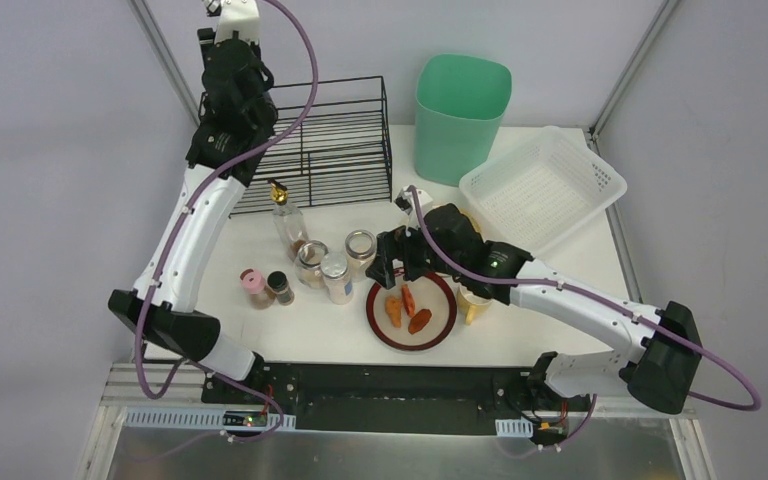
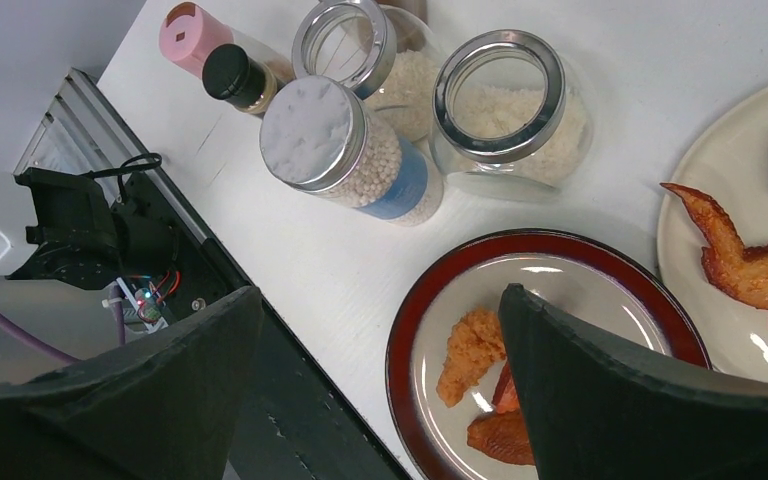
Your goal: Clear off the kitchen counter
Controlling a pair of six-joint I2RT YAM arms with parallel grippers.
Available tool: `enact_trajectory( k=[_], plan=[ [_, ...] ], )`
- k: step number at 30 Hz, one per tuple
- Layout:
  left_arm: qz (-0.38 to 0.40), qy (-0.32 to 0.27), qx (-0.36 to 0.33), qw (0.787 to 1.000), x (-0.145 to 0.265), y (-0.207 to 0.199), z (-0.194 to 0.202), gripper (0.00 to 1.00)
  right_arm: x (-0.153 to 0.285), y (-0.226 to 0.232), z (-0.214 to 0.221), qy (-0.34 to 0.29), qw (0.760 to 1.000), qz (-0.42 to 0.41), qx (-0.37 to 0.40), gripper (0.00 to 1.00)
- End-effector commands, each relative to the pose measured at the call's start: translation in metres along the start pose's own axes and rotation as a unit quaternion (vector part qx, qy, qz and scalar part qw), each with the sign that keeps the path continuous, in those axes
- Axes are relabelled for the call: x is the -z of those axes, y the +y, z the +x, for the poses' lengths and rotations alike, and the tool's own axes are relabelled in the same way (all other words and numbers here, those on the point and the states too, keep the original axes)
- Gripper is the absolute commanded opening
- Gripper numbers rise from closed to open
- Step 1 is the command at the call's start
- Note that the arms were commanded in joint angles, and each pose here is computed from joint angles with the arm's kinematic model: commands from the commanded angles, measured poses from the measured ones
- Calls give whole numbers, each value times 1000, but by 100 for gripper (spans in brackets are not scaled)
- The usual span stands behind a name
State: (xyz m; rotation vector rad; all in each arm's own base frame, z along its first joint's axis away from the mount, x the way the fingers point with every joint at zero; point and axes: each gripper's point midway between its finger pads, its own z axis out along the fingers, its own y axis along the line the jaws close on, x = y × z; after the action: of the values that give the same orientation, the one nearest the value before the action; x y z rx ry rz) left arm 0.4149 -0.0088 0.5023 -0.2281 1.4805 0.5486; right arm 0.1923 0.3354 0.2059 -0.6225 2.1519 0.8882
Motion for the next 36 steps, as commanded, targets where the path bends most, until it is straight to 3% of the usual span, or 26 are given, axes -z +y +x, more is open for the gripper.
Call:
enact_trajectory(
  k=[1,17,36],
  plan=[
    [21,-83,84,993,-9,4,-64,0,-5,5,-3,-8,1000,-12,3,92],
    [76,-152,159,973,-68,-47,-111,0,-7,-2,-1,-11,1000,5,13,92],
    [99,-142,206,963,-119,-102,-74,0,-18,-10,4,1,1000,23,14,92]
  ],
)
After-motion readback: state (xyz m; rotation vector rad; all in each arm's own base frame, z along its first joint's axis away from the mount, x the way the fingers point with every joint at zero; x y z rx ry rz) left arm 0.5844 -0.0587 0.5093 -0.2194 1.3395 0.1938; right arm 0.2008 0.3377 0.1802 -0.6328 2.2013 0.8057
